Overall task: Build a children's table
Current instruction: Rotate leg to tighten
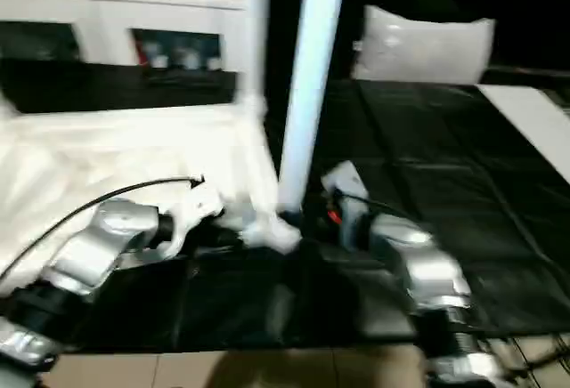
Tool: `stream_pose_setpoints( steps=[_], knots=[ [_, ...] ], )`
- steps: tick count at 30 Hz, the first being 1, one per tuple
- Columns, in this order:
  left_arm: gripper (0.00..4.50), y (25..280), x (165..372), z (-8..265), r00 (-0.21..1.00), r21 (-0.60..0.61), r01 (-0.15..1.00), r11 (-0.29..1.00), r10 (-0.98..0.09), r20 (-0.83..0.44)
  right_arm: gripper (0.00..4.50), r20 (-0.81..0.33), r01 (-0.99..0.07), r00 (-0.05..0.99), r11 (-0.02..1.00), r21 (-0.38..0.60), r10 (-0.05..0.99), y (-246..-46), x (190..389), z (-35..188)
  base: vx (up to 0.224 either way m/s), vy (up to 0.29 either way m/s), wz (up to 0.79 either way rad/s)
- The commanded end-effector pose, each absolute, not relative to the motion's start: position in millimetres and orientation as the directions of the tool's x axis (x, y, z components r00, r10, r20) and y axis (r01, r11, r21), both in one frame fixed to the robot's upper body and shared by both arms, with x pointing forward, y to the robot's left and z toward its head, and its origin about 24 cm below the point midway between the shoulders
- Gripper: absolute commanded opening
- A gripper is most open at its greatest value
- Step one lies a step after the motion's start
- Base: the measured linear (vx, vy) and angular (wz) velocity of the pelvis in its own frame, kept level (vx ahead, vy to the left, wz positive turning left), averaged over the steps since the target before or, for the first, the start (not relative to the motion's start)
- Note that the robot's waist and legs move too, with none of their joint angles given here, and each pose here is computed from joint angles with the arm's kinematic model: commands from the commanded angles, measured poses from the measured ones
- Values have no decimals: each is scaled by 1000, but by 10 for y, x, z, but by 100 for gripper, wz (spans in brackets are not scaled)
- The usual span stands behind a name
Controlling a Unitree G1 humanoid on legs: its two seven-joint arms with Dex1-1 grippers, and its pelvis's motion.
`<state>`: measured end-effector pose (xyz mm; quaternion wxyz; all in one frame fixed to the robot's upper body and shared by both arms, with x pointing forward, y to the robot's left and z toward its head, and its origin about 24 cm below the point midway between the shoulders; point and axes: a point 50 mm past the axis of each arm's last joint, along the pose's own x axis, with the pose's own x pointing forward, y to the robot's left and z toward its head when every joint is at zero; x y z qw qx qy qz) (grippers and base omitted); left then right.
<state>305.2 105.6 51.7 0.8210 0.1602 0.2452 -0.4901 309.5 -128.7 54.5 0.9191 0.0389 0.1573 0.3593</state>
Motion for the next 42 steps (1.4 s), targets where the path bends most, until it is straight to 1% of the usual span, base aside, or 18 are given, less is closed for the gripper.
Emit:
stream_pose_setpoints(
  steps=[1, 5, 8, 9, 11, 12, 14, 15, 17, 18, 20, 23, 24, 25, 27, 34, 37, 42],
  knots=[
    [0, 764, 3061, 624, 428, 8, 874, 486, -760, -489, 194, -358, -532, 734, 817, 223, 577, -1210, 3105, 390, 0, 0, 0],
    [0, 691, 3077, 627, 464, 33, 857, 514, -744, -482, 194, -347, -534, 758, 831, 154, 551, -1139, 3126, 428, 0, 0, 0],
    [0, 691, 3073, 638, 461, 43, 862, 505, -745, -483, 194, -307, -557, 751, 810, 182, 585, -1114, 3123, 457, 0, 0, 0],
    [0, 721, 3073, 649, 462, 71, 867, 494, -741, -488, 249, -298, -570, 745, 802, 178, 596, -1118, 3109, 477, 0, 0, 0],
    [0, 756, 3072, 647, 464, 92, 868, 487, -732, -499, 249, -292, -579, 742, 797, 174, 603, -1133, 3099, 502, 0, 0, 0],
    [0, 770, 3075, 643, 467, 97, 866, 490, -726, -505, 272, -292, -579, 742, 797, 174, 603, -1143, 3096, 510, 0, 0, 0],
    [0, 785, 3077, 641, 468, 104, 867, 488, -724, -507, 290, -290, -584, 741, 794, 168, 606, -1163, 3093, 522, 0, 0, 0],
    [0, 839, 3076, 630, 456, 118, 876, 467, -725, -516, 299, -285, -619, 720, 771, 151, 633, -1238, 3082, 550, 0, 0, 0],
    [0, 864, 3072, 626, 447, 128, 884, 451, -727, -521, 317, -284, -636, 709, 760, 136, 645, -1276, 3078, 562, 0, 0, 0],
    [0, 888, 3060, 618, 430, 127, 892, 433, -732, -529, 335, -287, -654, 695, 746, 128, 659, -1315, 3071, 569, 0, 0, 0],
    [0, 941, 3023, 597, 380, 110, 916, 385, -749, -543, 343, -299, -674, 684, 733, 89, 665, -1433, 3082, 588, 0, 0, 0],
    [0, 984, 3001, 575, 347, 106, 931, 350, -756, -555, 370, -296, -705, 657, 704, 87, 694, -1492, 3074, 615, 0, 0, 0],
    [0, 1051, 2967, 546, 292, 103, 952, 287, -761, -580, 377, -291, -770, 593, 635, 69, 751, -1566, 3036, 673, 0, 0, 0],
    [0, 1054, 2965, 545, 288, 103, 954, 282, -761, -581, 381, -291, -773, 590, 631, 67, 753, -1569, 3033, 676, 0, 0, 0],
    [0, 1124, 2932, 536, 221, 97, 974, 204, -764, -606, 381, -297, -831, 519, 554, 43, 802, -1649, 2978, 733, 0, 0, 0],
    [0, 1249, 2861, 529, 70, 64, 997, 36, -745, -663, 381, -319, -910, 381, 413, 38, 868, -1758, 2897, 766, 0, 0, 0],
    [0, 1254, 2836, 536, 33, 51, 999, -2, -746, -665, 356, -314, -919, 360, 392, 43, 879, -1757, 2892, 762, 0, 0, 0],
    [0, 1258, 2802, 549, -15, 33, 998, -48, -756, -655, 321, -295, -951, 253, 293, 100, 921, -1696, 2815, 743, 0, 0, 0]
  ],
)
